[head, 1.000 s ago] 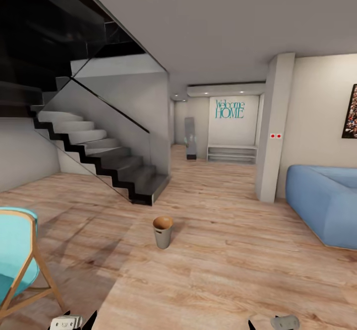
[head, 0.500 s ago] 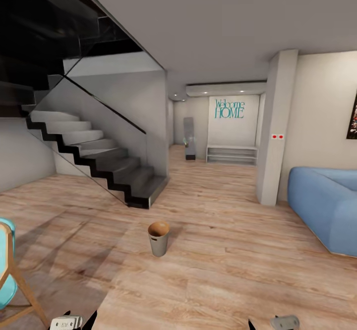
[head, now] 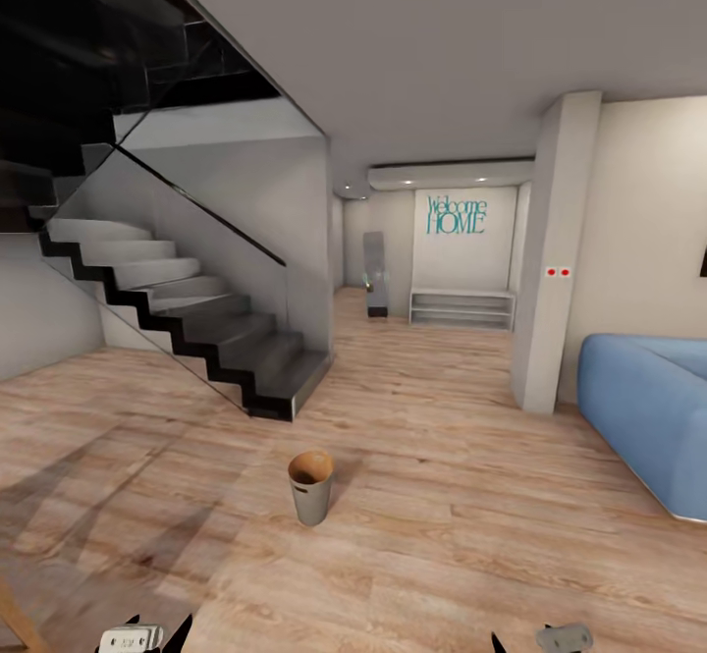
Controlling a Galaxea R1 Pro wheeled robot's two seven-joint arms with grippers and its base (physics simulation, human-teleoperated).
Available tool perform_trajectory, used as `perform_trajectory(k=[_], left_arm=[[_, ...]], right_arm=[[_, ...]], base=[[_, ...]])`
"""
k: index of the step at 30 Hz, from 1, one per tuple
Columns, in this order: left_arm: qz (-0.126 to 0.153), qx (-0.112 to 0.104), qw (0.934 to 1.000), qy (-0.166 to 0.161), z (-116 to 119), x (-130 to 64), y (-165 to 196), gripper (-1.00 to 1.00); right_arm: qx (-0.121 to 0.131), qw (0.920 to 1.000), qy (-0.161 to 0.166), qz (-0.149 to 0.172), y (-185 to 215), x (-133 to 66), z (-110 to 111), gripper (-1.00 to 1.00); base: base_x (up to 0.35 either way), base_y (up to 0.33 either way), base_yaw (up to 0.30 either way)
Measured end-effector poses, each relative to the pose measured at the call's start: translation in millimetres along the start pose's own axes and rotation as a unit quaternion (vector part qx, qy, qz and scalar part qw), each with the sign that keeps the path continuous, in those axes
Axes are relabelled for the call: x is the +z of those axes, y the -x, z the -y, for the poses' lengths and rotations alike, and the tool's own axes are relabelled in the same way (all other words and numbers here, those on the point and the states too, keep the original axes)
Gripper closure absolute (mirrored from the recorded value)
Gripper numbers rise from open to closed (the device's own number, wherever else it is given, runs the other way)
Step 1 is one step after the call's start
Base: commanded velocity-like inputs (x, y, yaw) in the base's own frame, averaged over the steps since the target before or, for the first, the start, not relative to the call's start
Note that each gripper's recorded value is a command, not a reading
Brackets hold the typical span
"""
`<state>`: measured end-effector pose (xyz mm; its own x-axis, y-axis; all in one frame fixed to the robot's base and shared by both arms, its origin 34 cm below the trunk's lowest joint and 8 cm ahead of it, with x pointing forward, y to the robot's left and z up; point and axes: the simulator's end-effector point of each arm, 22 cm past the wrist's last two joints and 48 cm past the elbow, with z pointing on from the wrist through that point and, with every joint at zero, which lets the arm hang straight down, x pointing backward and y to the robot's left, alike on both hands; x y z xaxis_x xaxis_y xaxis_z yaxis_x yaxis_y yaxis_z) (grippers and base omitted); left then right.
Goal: Put the three can of soda from the living room inside the tash can in the kitchen.
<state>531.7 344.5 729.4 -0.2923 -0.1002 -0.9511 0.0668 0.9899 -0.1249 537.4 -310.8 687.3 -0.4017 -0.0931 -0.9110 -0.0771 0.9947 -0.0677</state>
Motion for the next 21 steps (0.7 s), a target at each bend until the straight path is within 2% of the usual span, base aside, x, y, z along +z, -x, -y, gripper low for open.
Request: perform_trajectory(k=[10,21], left_arm=[[0.000,0.000,1.0000,0.000,0.0,0.0,0.2,-1.00],[0.000,0.000,1.0000,0.000,0.1,0.0,0.2,-1.00]], right_arm=[[0.000,1.0000,0.000,0.000,0.0,0.0,-0.3,-1.00],[0.000,1.0000,0.000,0.000,0.0,0.0,0.1,-1.00]], base=[[0.272,0.000,0.028],[0.271,-0.072,0.157]])
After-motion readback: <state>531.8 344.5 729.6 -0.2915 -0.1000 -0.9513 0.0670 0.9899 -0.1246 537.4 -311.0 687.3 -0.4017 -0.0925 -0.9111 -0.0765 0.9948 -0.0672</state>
